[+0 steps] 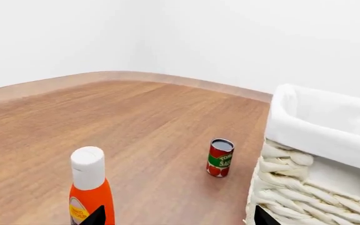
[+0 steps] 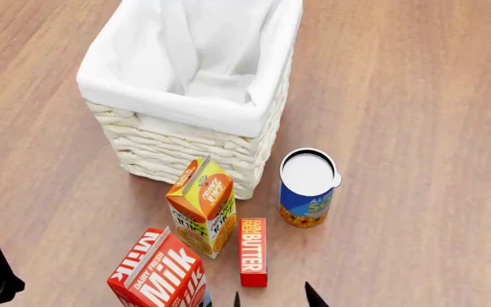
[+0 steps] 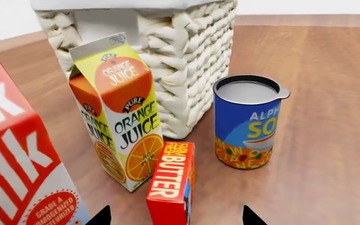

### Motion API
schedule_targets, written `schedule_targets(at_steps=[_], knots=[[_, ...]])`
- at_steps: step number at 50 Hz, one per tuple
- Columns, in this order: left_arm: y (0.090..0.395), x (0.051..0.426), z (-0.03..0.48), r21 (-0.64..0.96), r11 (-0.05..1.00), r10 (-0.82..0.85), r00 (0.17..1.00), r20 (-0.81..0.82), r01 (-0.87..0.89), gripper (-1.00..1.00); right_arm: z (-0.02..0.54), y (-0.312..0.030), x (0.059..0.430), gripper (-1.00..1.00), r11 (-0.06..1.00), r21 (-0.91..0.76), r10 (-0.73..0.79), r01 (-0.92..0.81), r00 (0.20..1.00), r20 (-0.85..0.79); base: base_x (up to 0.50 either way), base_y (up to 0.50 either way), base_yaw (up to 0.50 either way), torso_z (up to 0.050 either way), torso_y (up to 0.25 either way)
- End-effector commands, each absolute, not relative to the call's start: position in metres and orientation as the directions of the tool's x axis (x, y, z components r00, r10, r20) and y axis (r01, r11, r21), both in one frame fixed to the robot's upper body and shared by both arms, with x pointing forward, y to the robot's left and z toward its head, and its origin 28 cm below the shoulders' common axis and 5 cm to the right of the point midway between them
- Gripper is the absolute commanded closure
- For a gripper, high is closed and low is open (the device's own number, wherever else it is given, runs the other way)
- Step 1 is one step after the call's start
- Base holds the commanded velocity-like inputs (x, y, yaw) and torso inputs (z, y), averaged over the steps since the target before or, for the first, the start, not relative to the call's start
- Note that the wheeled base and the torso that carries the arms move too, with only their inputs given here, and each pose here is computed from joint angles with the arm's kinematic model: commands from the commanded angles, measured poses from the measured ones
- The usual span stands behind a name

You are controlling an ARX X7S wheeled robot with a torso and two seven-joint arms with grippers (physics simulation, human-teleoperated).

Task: Pick up the butter and put it in the basket.

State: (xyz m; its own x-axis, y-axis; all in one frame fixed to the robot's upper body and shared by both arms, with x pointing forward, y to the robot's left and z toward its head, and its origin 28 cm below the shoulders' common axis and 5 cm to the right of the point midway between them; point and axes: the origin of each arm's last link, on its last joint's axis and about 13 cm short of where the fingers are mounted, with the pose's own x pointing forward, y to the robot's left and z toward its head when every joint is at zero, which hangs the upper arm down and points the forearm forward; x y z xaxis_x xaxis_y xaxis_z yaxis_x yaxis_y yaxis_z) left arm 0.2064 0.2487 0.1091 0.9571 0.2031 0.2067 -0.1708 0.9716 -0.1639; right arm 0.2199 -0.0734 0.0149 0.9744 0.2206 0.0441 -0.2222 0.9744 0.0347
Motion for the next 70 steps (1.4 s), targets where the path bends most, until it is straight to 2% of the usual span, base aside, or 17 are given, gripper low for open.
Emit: schedule_targets(at_steps=[1,26,42,70], knots=[[0.248,0.205,0.11,-0.166,0.971,0.203,0.957,0.206,-0.17,-1.0,0.013,-0.072,0.227,-1.0,0.97,0.04,0.24,-0.241,0.97,0.025,0.0,0.0,0.0,0.0,0.0],[0.247,0.2,0.113,-0.176,0.97,0.201,0.956,0.212,-0.165,-1.0,0.018,-0.069,0.245,-1.0,0.972,-0.022,0.232,-0.233,0.972,-0.027,0.0,0.0,0.0,0.0,0.0],[0.247,0.198,0.115,-0.183,0.968,0.207,0.956,0.21,-0.169,-1.0,0.019,-0.071,0.256,-1.0,0.979,-0.019,0.201,-0.203,0.977,-0.074,0.0,0.0,0.0,0.0,0.0],[0.246,0.195,0.118,-0.191,0.967,0.208,0.955,0.212,-0.168,-1.0,0.012,-0.073,0.269,-1.0,0.971,-0.003,0.237,-0.239,0.965,-0.111,0.0,0.0,0.0,0.0,0.0]])
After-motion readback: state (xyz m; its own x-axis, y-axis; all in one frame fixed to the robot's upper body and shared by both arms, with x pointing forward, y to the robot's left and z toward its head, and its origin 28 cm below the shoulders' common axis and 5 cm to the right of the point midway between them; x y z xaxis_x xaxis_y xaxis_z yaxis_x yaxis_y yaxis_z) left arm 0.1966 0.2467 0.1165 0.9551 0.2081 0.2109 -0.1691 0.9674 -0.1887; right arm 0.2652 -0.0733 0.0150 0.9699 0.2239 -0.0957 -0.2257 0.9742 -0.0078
